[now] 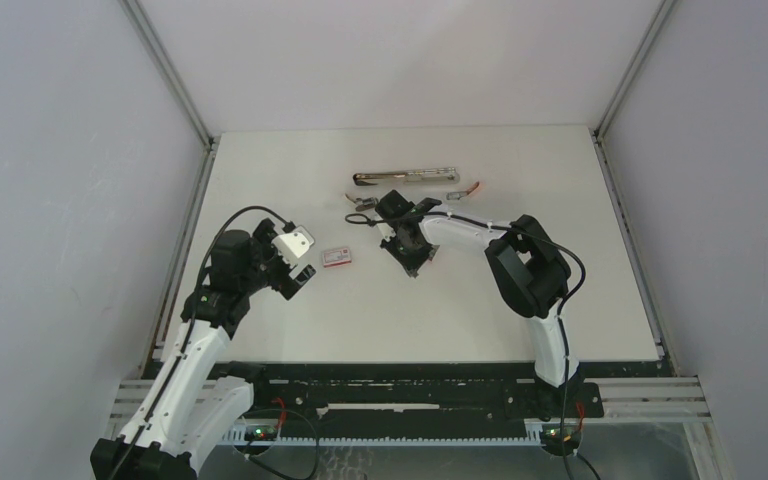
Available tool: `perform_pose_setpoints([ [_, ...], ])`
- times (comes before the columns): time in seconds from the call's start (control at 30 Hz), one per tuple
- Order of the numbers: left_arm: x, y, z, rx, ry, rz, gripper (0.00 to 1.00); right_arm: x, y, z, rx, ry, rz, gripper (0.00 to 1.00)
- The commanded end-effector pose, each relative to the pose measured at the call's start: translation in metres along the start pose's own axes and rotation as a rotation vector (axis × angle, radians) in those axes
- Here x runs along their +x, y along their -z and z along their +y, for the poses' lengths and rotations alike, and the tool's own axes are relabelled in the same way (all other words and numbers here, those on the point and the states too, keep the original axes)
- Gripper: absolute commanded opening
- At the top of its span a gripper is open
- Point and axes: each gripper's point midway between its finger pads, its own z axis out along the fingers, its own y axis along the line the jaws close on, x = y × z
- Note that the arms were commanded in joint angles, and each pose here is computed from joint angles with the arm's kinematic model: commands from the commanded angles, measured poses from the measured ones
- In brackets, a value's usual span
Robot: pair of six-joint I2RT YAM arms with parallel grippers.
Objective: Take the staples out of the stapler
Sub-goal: Pick up the staple from the center of the board.
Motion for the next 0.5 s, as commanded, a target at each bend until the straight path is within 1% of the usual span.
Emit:
perform_pose_setpoints([
  [0.0, -0.001, -0.002, 0.002, -0.015, 0.007, -0.018, 1.00, -0.026, 0.013, -0.007, 0.025, -0.005, -0.085, 0.15],
  [0.23, -0.001, -0.002, 0.002, -0.012, 0.008, -0.017, 1.00, -0.040, 0.044, -0.019, 0.035, 0.019, -0.164, 0.15],
  [0.47, -0.001, -0.002, 0.002, -0.012, 0.008, -0.017, 1.00, -0.046, 0.068, -0.046, 0.014, 0.057, -0.223, 0.15],
])
